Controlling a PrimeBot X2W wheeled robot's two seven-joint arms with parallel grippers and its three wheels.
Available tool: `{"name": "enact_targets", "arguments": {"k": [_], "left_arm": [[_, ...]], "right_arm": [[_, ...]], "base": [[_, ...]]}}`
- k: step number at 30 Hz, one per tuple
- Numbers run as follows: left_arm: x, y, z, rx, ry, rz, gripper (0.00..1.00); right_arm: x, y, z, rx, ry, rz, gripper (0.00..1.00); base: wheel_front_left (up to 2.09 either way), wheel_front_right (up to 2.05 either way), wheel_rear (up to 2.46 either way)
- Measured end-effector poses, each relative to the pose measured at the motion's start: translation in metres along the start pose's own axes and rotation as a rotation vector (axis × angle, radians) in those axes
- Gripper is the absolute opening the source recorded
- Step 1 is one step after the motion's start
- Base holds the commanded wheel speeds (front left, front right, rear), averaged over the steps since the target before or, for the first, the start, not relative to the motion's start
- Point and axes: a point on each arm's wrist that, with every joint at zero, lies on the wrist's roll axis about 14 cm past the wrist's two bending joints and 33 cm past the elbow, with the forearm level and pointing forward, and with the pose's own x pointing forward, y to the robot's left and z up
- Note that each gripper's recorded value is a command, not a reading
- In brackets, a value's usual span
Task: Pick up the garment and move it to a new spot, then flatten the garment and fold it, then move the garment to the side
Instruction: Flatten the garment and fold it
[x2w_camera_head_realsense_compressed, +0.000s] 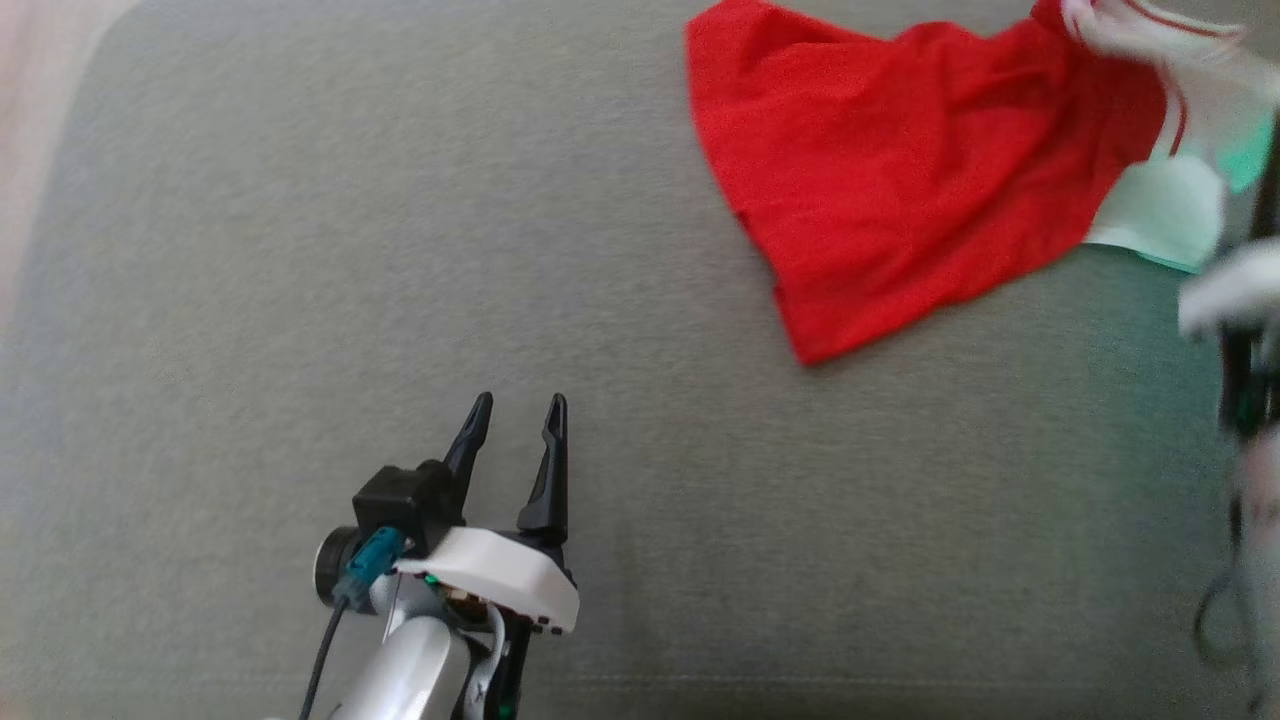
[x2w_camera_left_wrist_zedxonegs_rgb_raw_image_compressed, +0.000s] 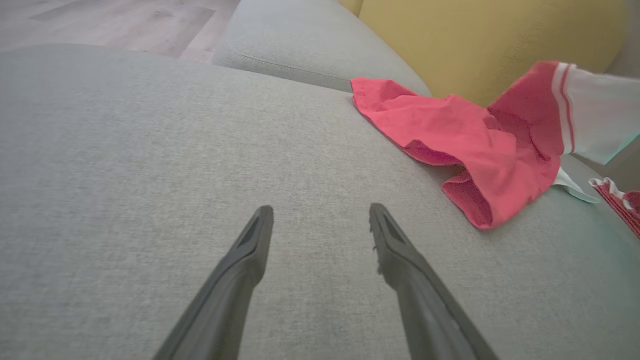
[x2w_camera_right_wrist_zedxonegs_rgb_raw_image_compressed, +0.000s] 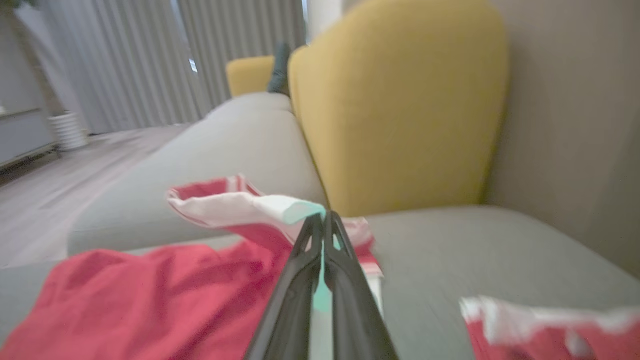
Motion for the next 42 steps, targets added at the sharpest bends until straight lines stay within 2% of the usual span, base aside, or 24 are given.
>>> {"name": "enact_targets", "arguments": {"k": [3, 4, 5, 8, 12, 20, 25, 29, 35, 36, 37, 38, 42], "left_arm": [[0.003, -0.014, 0.000, 0.005, -0.002, -0.047, 1.00], [0.005, -0.018, 0.000, 0.009, -0.002, -0.061, 1.00], [0.005, -0.021, 0.000, 0.010, -0.001, -0.073, 1.00], [0.009, -0.031, -0.002, 0.010, 0.004, -0.107, 1.00], [0.015, -0.044, -0.011, 0.013, 0.032, -0.152, 1.00], [0.053, -0.105, -0.017, 0.008, 0.058, -0.380, 1.00], [0.064, -0.134, -0.043, 0.009, 0.142, -0.483, 1.00], [0.065, -0.141, -0.070, -0.001, 0.225, -0.502, 1.00], [0.084, -0.154, -0.066, -0.050, 0.211, -0.518, 1.00], [0.086, -0.153, -0.065, -0.056, 0.209, -0.513, 0.83], [0.087, -0.153, -0.066, -0.053, 0.209, -0.513, 0.23], [0.086, -0.153, -0.066, -0.047, 0.208, -0.514, 0.00], [0.085, -0.144, -0.064, -0.038, 0.206, -0.485, 0.00]], "right_arm": [[-0.041, -0.034, -0.039, 0.040, 0.098, -0.096, 0.00], [-0.054, -0.040, -0.050, 0.052, 0.127, -0.119, 0.74], [-0.064, -0.043, -0.058, 0.051, 0.149, -0.130, 1.00], [-0.077, -0.041, -0.058, 0.046, 0.140, -0.129, 1.00], [-0.075, -0.029, -0.039, 0.026, 0.073, -0.099, 1.00], [-0.081, -0.013, -0.048, 0.022, 0.084, -0.066, 1.00], [-0.090, -0.025, -0.051, 0.009, 0.096, -0.093, 1.00], [-0.094, -0.036, -0.050, 0.003, 0.097, -0.123, 1.00], [-0.100, -0.049, -0.052, -0.002, 0.107, -0.161, 1.00], [-0.101, -0.050, -0.053, -0.003, 0.108, -0.165, 1.00], [-0.101, -0.051, -0.053, -0.004, 0.109, -0.166, 1.00], [-0.101, -0.051, -0.053, -0.003, 0.108, -0.167, 1.00], [-0.097, -0.047, -0.050, 0.007, 0.097, -0.158, 1.00]], "base": [[0.00, 0.00, 0.00], [0.00, 0.00, 0.00], [0.00, 0.00, 0.00], [0.00, 0.00, 0.00], [0.00, 0.00, 0.00], [0.00, 0.00, 0.00], [0.00, 0.00, 0.00], [0.00, 0.00, 0.00], [0.00, 0.00, 0.00], [0.00, 0.00, 0.00], [0.00, 0.00, 0.00], [0.00, 0.00, 0.00], [0.00, 0.00, 0.00]]}}
